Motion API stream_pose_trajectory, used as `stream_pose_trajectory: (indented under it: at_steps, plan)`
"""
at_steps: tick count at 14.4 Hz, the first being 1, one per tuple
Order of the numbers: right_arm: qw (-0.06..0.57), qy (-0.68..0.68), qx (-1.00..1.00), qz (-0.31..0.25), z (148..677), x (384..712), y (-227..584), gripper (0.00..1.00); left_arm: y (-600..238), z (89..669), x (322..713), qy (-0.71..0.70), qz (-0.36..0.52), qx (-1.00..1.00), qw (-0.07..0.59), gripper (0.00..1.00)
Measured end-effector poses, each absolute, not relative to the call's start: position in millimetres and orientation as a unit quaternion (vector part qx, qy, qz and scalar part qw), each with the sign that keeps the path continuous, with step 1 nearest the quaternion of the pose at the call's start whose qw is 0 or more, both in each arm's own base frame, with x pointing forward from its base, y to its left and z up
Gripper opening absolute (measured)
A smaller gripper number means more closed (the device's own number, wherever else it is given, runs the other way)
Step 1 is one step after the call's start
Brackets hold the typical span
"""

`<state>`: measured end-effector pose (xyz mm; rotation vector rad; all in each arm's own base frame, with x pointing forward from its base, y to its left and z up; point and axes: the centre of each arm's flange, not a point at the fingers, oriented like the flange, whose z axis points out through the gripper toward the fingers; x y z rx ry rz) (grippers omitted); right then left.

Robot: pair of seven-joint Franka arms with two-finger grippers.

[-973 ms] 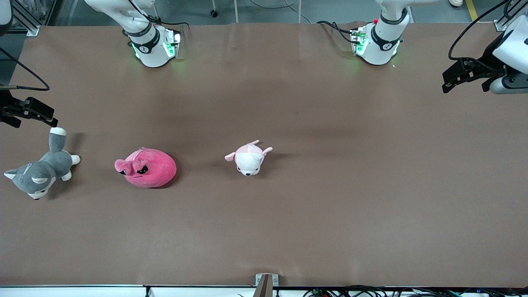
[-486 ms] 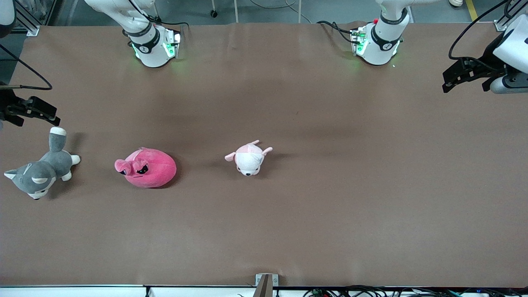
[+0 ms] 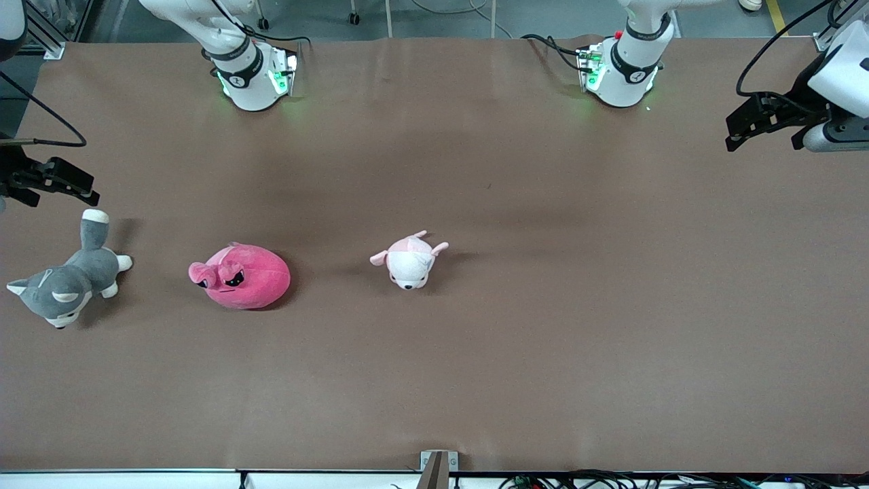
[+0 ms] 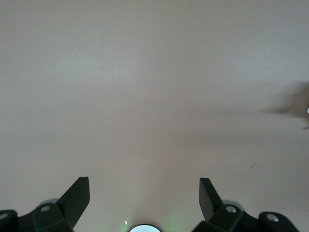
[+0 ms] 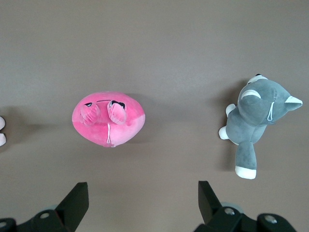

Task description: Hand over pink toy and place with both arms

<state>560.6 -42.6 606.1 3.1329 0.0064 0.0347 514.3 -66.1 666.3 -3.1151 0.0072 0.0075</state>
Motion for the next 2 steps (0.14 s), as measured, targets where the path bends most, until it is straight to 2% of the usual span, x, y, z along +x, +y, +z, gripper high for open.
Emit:
stream_pose_trajectory:
  at_steps: [2]
  plan:
    - [0.004, 0.002, 1.0, 0.011, 605.9, 560.6, -42.6, 1.0, -64.2, 669.8, 514.4, 0.0, -0.001, -1.0, 0.013, 1.0]
